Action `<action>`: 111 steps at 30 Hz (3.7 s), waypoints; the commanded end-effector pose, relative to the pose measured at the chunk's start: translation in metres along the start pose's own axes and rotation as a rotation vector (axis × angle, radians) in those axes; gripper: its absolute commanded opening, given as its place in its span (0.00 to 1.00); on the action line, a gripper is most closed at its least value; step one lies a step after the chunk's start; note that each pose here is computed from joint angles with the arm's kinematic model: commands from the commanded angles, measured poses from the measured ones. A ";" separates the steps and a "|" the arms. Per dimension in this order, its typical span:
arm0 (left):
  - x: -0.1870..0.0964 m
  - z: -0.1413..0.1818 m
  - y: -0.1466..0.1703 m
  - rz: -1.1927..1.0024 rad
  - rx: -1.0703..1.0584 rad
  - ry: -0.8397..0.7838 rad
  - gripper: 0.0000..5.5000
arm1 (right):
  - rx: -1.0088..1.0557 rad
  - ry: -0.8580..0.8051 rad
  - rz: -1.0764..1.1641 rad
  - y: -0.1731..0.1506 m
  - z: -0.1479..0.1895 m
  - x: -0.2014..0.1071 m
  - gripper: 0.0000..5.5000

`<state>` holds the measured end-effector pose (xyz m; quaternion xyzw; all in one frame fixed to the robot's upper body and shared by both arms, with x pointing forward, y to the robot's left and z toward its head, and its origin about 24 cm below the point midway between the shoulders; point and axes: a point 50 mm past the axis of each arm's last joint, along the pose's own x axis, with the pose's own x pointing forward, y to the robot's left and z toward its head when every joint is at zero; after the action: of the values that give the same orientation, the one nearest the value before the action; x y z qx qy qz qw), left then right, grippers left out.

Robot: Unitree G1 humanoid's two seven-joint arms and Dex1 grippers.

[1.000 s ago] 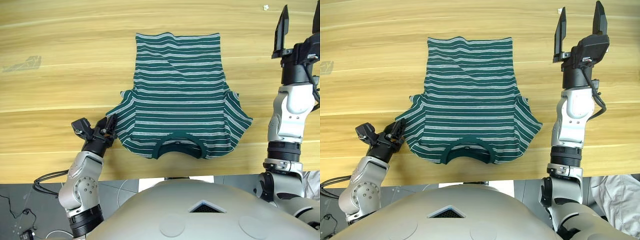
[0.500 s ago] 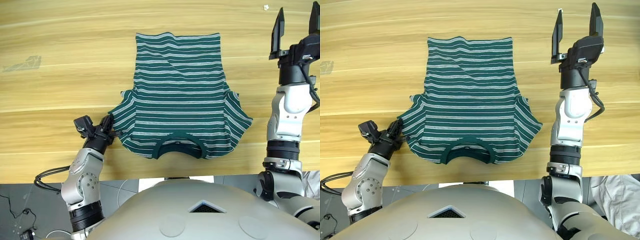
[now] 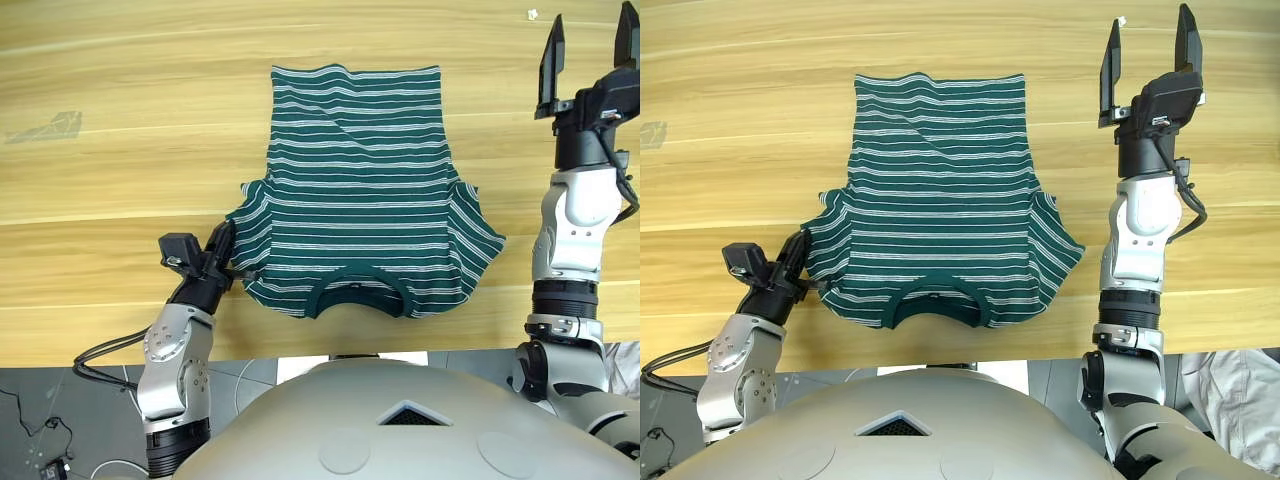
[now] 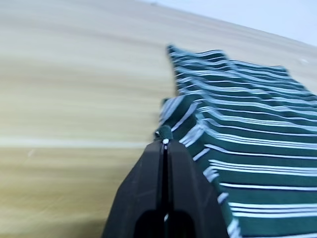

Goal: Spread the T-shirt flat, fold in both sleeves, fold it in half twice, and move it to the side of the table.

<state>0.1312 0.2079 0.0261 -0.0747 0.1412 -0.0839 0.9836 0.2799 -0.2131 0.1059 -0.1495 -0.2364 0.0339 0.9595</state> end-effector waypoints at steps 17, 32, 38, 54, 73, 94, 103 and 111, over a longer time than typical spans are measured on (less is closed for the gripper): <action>0.016 -0.017 -0.060 -0.296 0.295 0.039 0.01 | 0.001 -0.005 0.051 0.012 -0.002 0.005 0.60; 0.005 -0.013 -0.086 -0.503 0.324 0.008 0.22 | -0.008 0.002 0.064 0.015 -0.003 0.004 0.60; 0.004 -0.008 -0.092 -0.515 0.302 -0.029 0.22 | 0.018 0.018 0.095 0.017 -0.005 0.001 0.60; -0.006 0.083 0.022 0.210 0.027 -0.495 0.22 | 0.537 0.803 0.623 -0.041 -0.024 -0.156 0.60; -0.002 0.050 0.001 0.189 0.025 -0.377 0.22 | 0.571 0.994 0.610 -0.032 -0.038 -0.158 0.33; 0.005 0.040 -0.003 0.165 0.033 -0.352 0.22 | 0.518 0.667 0.816 -0.008 0.004 -0.109 0.00; 0.012 0.038 -0.003 0.138 0.048 -0.329 0.22 | 0.464 0.601 0.990 0.041 0.011 -0.103 0.00; 0.015 0.037 -0.005 0.117 0.049 -0.320 0.22 | 0.394 0.646 1.040 0.071 -0.004 -0.115 0.00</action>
<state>0.1535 0.2050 0.0589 -0.0588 -0.0204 -0.0111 0.9980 0.1791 -0.1649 0.0378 -0.0436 0.1747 0.4961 0.8494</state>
